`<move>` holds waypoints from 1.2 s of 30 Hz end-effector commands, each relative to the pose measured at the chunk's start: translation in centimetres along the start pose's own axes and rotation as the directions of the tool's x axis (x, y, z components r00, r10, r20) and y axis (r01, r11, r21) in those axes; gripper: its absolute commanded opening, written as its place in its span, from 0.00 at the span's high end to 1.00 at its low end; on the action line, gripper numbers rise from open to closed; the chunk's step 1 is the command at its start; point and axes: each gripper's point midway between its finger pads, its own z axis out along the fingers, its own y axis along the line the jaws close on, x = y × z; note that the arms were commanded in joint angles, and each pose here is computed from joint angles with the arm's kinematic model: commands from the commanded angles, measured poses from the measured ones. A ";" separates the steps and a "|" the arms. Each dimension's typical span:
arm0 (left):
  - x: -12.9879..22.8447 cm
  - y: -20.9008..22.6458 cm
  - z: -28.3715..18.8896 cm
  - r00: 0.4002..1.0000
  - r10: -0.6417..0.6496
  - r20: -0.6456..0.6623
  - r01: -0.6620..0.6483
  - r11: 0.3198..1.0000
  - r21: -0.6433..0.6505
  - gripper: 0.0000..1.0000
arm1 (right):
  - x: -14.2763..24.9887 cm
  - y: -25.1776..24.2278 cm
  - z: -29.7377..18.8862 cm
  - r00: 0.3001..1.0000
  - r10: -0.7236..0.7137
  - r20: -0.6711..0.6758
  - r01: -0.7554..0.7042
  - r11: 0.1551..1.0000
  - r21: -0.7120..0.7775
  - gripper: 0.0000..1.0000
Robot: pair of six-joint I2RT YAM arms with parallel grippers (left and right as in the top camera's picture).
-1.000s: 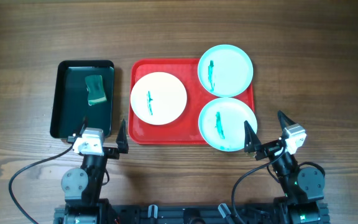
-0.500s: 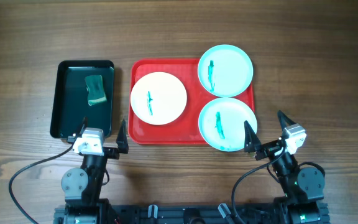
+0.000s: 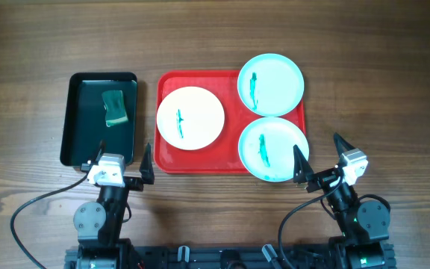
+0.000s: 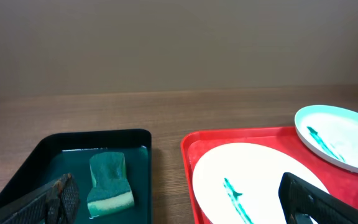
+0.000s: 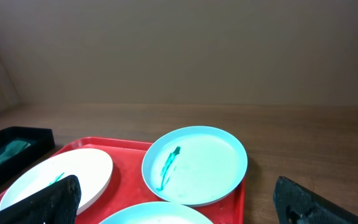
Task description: Clean dirty plates on tray and stack at the side
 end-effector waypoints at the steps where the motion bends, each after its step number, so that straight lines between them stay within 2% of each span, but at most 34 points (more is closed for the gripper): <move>1: 0.1 0.0 0.0 1.000 -0.010 0.002 0.010 1.000 0.003 0.00 | -0.3 0.2 -0.1 1.000 0.012 0.011 -0.011 1.000 -0.014 0.00; 36: 0.1 0.0 0.0 1.000 -0.010 0.002 0.010 1.000 0.003 0.00 | -0.3 -0.4 -0.1 1.000 0.010 0.015 -0.010 1.000 0.020 0.00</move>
